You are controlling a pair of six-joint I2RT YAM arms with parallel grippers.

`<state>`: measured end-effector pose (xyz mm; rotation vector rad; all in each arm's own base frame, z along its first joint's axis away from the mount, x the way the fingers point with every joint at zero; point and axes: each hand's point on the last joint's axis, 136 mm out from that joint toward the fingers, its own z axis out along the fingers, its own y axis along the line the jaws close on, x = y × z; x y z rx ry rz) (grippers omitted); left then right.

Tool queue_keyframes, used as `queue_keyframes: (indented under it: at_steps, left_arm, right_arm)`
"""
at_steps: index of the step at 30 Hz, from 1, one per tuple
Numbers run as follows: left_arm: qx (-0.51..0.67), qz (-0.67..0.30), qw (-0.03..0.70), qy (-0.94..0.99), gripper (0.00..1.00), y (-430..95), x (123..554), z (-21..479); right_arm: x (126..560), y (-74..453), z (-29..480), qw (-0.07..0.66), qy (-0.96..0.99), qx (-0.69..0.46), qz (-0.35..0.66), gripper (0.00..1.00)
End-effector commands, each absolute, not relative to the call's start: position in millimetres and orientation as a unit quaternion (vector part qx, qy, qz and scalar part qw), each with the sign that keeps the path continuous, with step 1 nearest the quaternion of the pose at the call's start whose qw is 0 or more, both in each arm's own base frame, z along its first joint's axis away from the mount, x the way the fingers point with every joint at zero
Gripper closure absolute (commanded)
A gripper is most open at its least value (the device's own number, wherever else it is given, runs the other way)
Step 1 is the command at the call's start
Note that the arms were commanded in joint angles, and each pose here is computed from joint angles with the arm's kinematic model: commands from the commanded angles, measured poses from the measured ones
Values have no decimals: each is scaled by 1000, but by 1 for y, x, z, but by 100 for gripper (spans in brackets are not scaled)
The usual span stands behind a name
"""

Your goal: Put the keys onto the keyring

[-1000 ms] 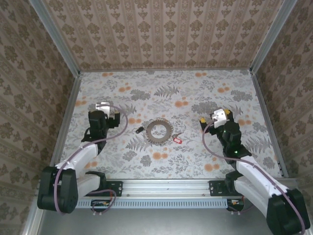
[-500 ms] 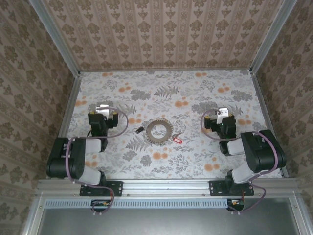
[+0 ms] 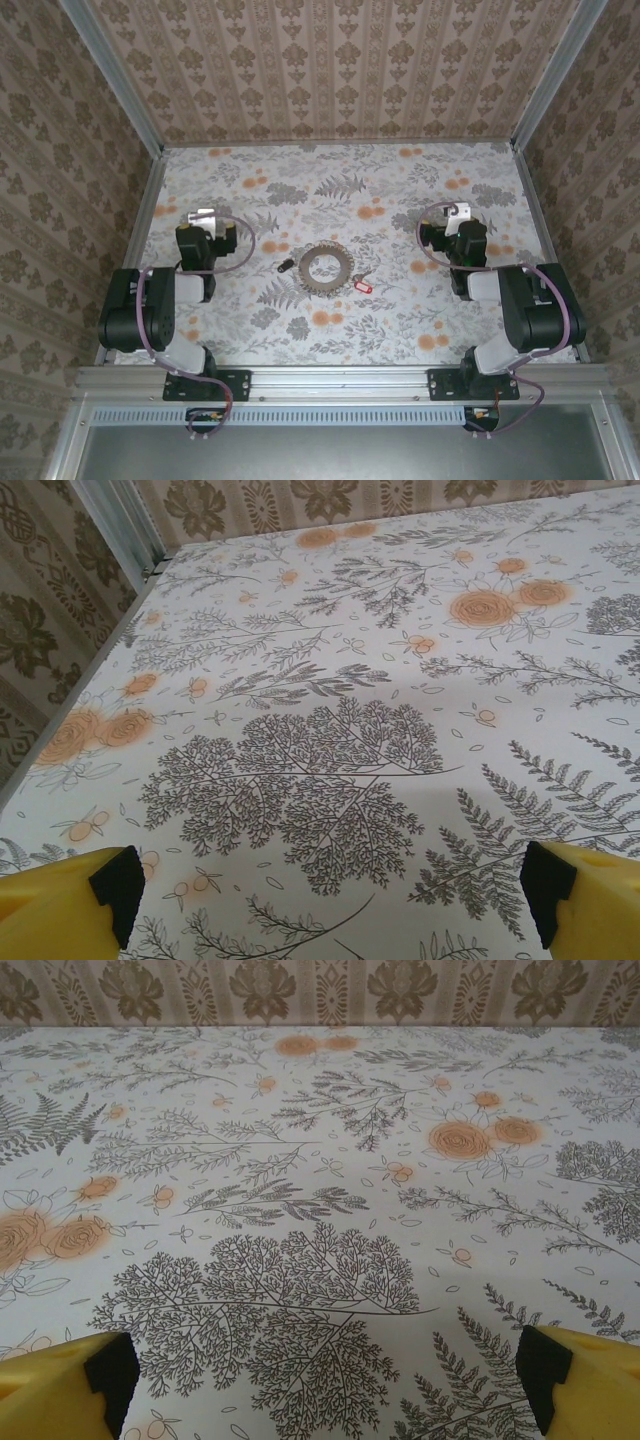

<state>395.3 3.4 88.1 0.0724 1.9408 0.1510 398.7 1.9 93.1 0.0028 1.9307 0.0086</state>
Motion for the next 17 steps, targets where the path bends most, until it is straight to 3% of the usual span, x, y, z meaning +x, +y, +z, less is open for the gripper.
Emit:
queue_keyframes:
  at_steps: [1,17]
  left_arm:
    - [24,51,570,819,0,2,399,96]
    - [25,50,569,820,0,1,399,95]
  right_arm:
    - [400,-1,98,572,820,14,4,0]
    - [400,-1,98,571,820,15,2,0]
